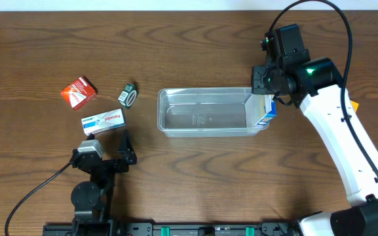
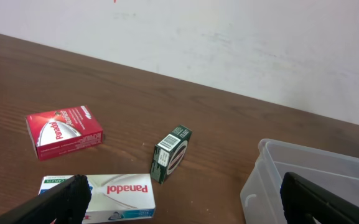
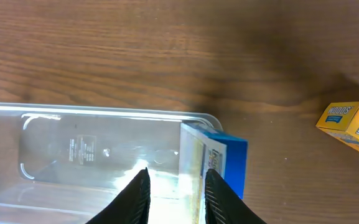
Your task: Pack container
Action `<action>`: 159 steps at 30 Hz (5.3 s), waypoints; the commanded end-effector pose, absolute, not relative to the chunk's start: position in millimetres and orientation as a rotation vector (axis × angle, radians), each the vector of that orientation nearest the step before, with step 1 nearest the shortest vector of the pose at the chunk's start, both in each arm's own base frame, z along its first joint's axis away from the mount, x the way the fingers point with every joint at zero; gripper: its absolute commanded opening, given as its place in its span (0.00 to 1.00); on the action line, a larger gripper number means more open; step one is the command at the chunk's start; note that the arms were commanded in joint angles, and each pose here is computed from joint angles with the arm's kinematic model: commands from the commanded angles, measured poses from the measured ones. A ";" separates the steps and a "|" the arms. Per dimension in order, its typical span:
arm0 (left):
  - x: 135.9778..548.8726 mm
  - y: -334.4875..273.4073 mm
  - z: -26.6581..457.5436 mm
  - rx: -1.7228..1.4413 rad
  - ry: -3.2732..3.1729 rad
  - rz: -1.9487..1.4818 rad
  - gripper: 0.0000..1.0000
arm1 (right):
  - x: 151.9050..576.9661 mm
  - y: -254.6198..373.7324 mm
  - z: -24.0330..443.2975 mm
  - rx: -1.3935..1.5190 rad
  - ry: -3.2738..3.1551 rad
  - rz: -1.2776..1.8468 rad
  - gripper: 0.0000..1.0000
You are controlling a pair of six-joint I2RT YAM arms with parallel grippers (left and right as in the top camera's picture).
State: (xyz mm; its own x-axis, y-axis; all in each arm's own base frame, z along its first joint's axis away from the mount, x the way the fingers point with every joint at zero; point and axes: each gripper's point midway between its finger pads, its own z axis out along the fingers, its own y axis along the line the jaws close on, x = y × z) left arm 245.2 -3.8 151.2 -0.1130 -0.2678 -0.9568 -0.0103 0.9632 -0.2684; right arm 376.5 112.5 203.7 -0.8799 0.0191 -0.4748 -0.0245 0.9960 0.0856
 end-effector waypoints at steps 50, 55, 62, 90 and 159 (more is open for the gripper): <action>244.4 -6.7 134.9 -0.197 1.728 -0.220 0.98 | 362.8 97.8 158.5 -0.032 2.735 0.228 0.01; 244.4 -6.7 134.9 -0.197 1.728 -0.220 0.98 | 363.5 116.2 161.0 -0.126 2.709 0.242 0.01; 244.4 -6.7 134.9 -0.197 1.728 -0.220 0.98 | 361.7 135.9 158.3 -0.209 2.700 0.254 0.01; 244.4 -6.7 134.9 -0.197 1.728 -0.220 0.98 | 344.1 201.1 159.1 -0.465 2.651 0.389 0.06; 244.4 -6.7 134.9 -0.197 1.728 -0.220 0.98 | 340.7 321.2 29.1 -0.082 2.854 0.602 0.45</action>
